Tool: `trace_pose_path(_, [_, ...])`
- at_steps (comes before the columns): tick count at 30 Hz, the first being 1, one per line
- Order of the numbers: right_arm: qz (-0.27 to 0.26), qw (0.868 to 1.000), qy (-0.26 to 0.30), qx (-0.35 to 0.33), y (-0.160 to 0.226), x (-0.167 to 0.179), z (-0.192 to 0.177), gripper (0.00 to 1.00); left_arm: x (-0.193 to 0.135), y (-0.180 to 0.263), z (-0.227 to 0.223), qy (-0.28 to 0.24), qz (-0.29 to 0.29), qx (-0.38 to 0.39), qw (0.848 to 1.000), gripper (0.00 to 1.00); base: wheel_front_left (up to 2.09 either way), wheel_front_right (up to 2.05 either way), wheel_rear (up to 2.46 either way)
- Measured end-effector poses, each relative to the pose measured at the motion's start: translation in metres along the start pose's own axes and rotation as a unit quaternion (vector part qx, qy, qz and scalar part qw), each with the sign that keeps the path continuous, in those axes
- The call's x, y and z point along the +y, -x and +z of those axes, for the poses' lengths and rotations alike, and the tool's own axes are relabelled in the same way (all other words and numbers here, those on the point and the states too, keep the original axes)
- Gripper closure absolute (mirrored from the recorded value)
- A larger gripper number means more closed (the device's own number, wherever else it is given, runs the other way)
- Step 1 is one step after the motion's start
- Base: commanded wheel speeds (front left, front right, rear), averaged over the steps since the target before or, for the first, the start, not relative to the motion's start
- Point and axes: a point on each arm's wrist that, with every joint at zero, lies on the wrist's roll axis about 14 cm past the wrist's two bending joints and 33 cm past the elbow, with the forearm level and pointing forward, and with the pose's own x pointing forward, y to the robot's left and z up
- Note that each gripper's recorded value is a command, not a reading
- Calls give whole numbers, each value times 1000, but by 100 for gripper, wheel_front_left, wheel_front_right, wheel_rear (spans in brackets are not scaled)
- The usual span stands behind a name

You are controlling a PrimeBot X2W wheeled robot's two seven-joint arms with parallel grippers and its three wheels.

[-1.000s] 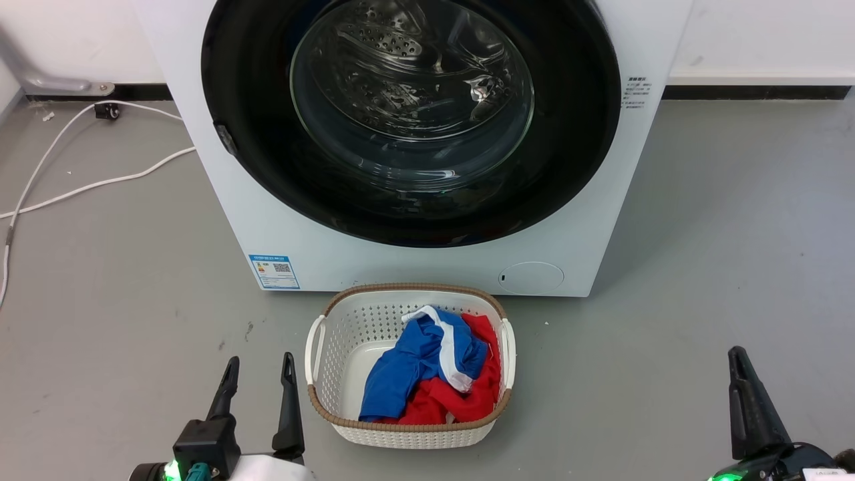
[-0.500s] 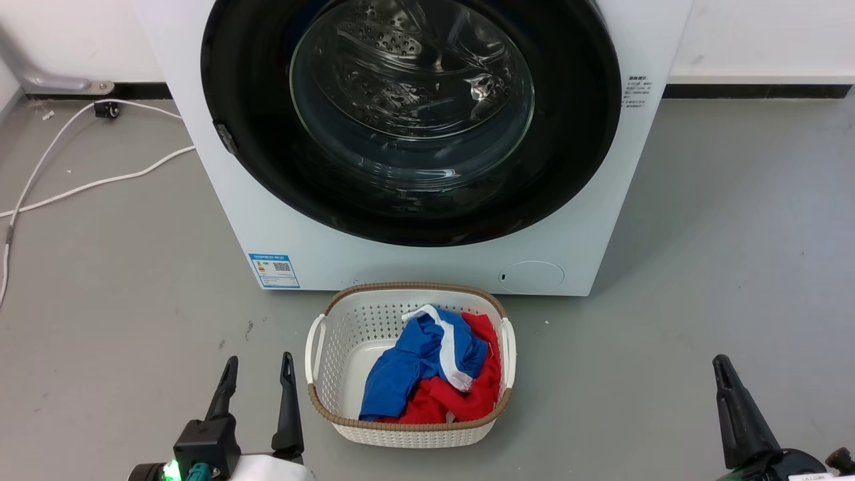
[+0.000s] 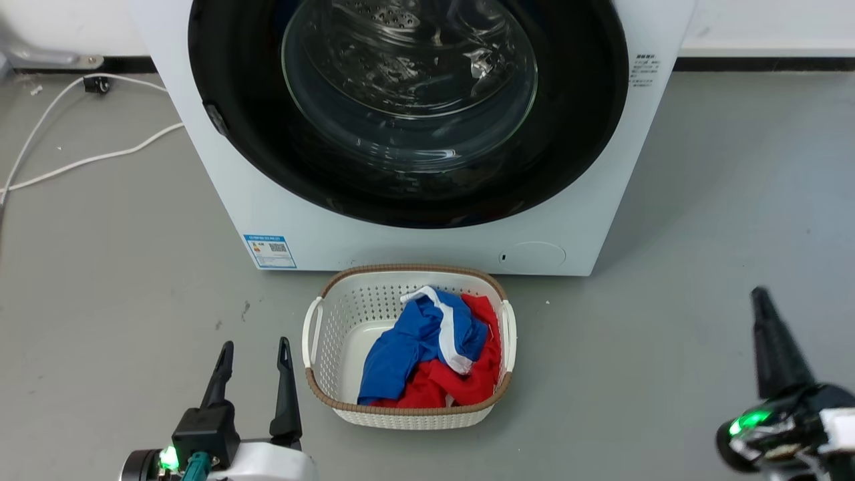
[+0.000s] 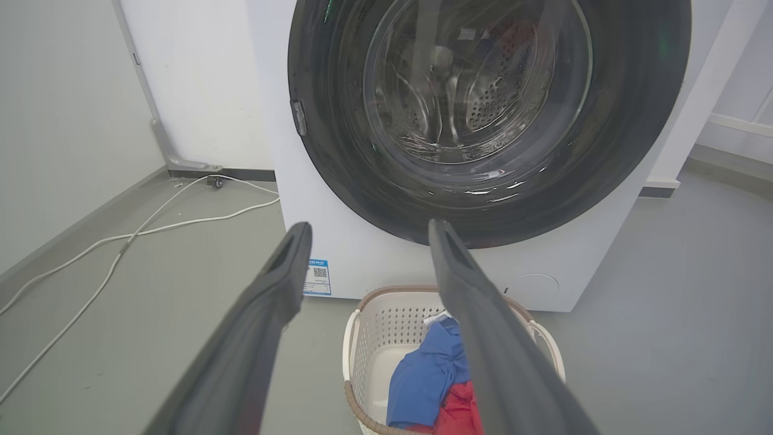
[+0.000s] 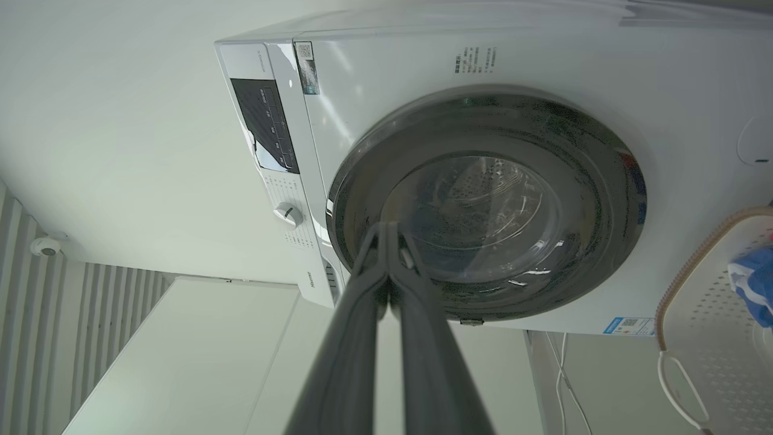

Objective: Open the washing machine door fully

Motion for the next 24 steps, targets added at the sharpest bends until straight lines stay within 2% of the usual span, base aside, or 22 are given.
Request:
trace_pose_path(5, [28, 999, 19, -23, -34, 16, 29, 100, 2, -10, -3, -8, 3, 3, 1000, 0, 0, 0, 0])
trace_pose_path(11, [56, 997, 41, -13, -86, 33, 45, 100, 3, -29, -6, -16, 4, 2, 1000, 0, 0, 0, 0])
trace_pose_path(16, [69, 996, 54, 20, -133, 38, 41, 100, 4, -47, -12, -20, 4, 4, 1000, 0, 0, 0, 0])
trace_pose_path(24, [79, 987, 106, 87, -206, 41, 16, 100, 4, -71, -26, -26, 4, 11, 1000, 0, 0, 0, 0])
